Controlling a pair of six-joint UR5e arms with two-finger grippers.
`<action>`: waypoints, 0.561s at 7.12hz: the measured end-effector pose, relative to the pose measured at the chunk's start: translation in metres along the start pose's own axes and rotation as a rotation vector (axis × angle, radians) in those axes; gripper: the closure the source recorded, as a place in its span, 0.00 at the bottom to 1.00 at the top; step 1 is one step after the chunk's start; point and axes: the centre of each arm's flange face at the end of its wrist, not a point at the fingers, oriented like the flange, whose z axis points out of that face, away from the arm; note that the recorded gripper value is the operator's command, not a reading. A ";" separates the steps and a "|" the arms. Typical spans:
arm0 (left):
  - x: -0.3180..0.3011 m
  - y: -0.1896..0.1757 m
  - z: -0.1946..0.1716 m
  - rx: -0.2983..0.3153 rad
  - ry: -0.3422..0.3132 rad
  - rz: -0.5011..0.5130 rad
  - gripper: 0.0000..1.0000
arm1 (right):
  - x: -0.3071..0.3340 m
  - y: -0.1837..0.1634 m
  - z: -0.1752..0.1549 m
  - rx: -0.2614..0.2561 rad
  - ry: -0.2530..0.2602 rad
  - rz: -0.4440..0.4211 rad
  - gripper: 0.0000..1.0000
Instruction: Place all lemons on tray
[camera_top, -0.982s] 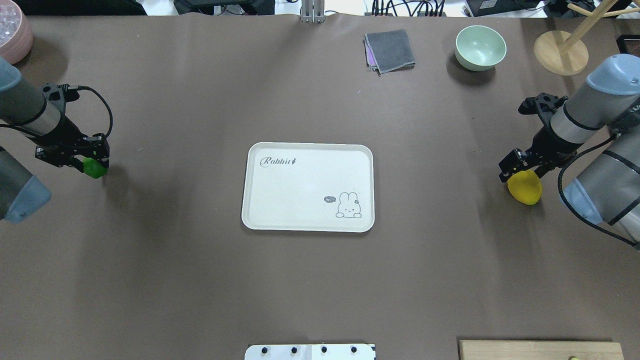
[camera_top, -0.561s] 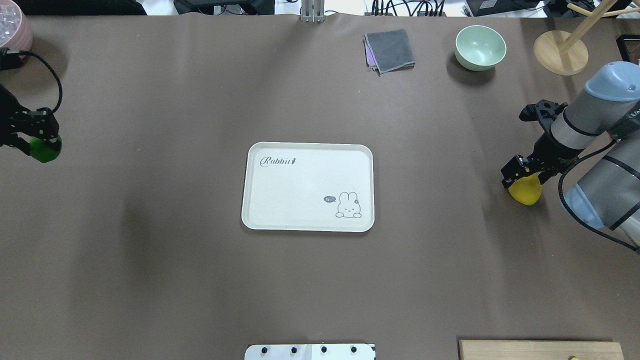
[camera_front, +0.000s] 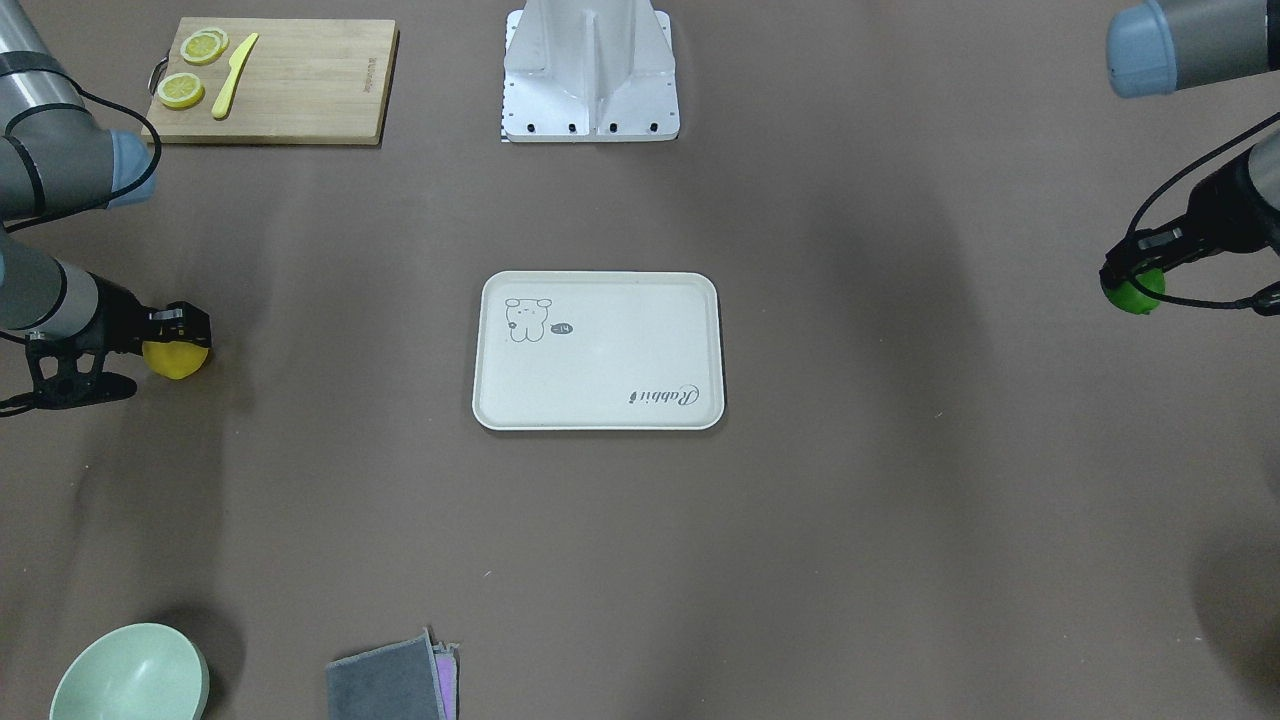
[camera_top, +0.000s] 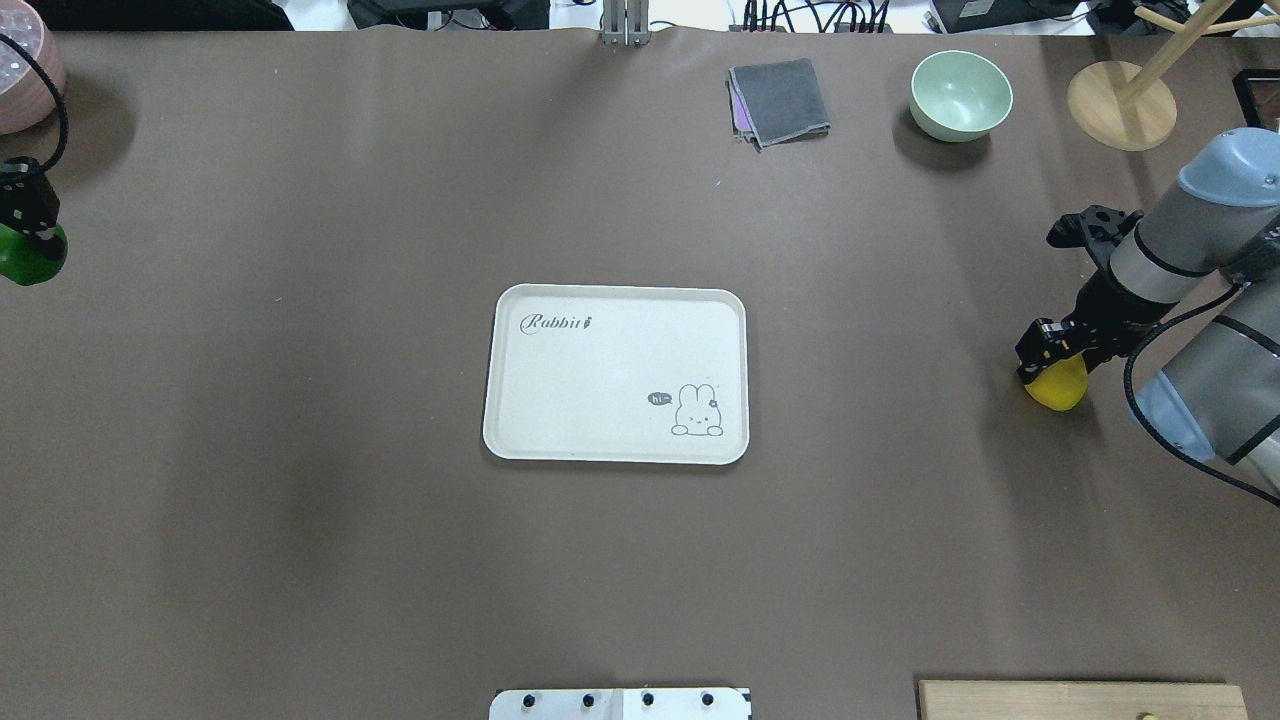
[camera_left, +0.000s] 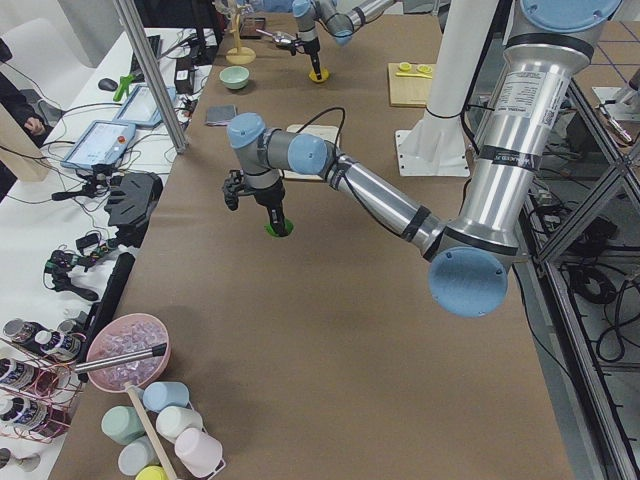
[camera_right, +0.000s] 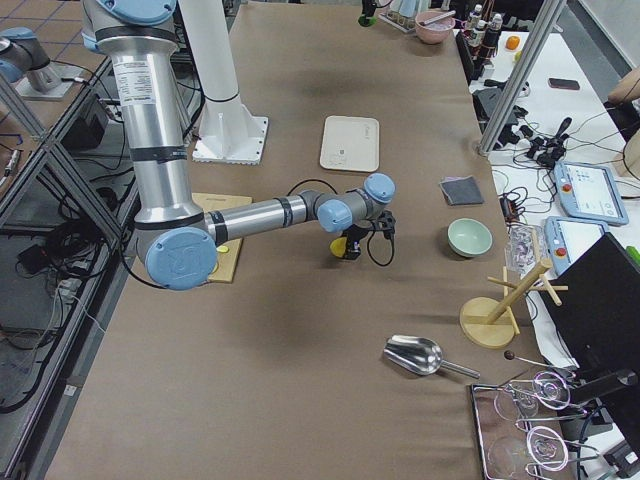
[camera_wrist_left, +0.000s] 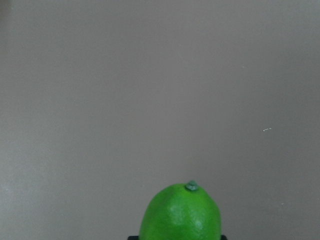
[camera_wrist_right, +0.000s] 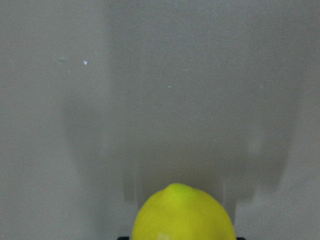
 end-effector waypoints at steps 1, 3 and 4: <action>0.012 -0.003 -0.014 -0.004 -0.006 -0.003 1.00 | -0.001 -0.001 -0.005 -0.004 -0.001 0.012 0.58; 0.032 -0.005 -0.031 0.003 -0.006 0.004 1.00 | 0.000 -0.002 -0.017 0.006 -0.009 0.023 0.58; 0.038 -0.003 -0.037 0.010 0.000 0.007 1.00 | 0.000 -0.001 -0.030 0.024 -0.021 0.022 0.58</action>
